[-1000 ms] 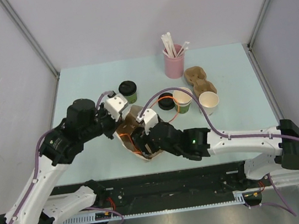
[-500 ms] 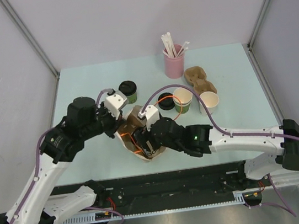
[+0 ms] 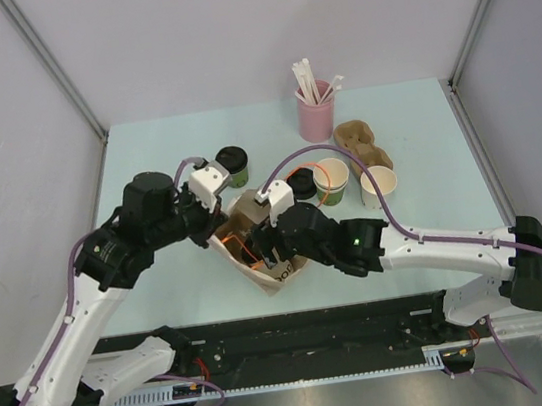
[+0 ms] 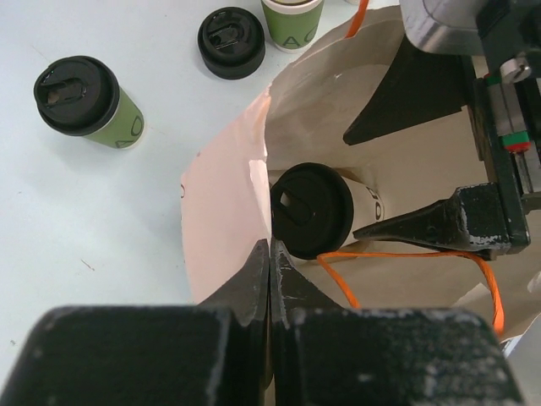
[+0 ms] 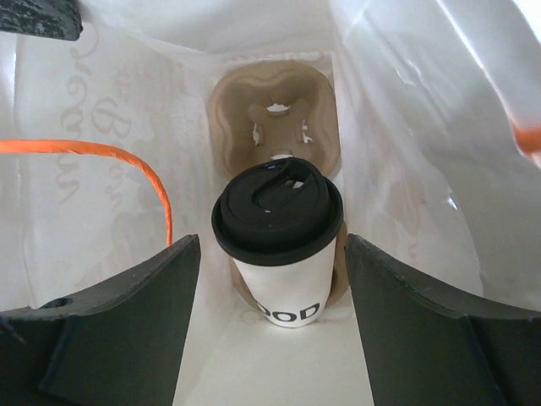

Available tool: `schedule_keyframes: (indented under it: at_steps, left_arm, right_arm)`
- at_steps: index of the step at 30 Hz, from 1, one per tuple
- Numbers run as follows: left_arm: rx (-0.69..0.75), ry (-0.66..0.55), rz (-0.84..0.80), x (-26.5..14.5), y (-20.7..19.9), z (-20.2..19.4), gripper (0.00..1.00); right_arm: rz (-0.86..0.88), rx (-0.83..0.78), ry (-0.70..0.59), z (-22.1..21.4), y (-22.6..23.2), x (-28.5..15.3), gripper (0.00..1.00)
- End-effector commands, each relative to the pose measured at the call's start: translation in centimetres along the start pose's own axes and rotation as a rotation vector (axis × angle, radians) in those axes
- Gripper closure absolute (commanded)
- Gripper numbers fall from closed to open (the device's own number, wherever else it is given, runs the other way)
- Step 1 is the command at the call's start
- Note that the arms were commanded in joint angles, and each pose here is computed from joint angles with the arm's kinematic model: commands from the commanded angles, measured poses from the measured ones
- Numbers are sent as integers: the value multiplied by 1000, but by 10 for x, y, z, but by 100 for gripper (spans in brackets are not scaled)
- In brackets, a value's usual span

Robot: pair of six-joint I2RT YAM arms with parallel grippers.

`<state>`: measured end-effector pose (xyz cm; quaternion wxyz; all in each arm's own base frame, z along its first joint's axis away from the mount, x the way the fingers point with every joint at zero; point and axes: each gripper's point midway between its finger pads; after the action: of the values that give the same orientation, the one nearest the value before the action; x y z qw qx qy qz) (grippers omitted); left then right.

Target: Pack the takeout coffee

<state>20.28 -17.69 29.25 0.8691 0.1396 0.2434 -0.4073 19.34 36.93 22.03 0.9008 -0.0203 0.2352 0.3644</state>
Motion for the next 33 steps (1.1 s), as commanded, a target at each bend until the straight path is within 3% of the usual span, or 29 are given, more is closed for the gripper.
schedule_keyframes:
  at_steps: [1, 19, 29, 33]
  left_arm:
    - [-34, -31, -49, -7, -12, 4, 99]
    - [-68, -32, -50, -6, -15, -4, 100]
    - [5, -51, -65, -9, -13, 8, 100]
    - [-3, -33, -118, -17, -17, -1, 100]
  right_arm:
    - [19, 42, -81, 30, 9, -5, 26]
    - [85, 50, -77, 31, 23, -11, 26]
    - [78, -90, -72, 27, 19, -10, 23]
    - [137, -31, -87, 36, 30, -10, 21]
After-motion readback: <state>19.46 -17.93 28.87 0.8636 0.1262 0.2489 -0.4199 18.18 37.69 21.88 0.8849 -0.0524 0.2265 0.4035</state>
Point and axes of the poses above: each gripper's point midway between its finger pads, its own x axis out along the fingers, its own y axis along the line the jaws close on, z = x × y, and after that the axes turned 1 degree about -x, right-handed
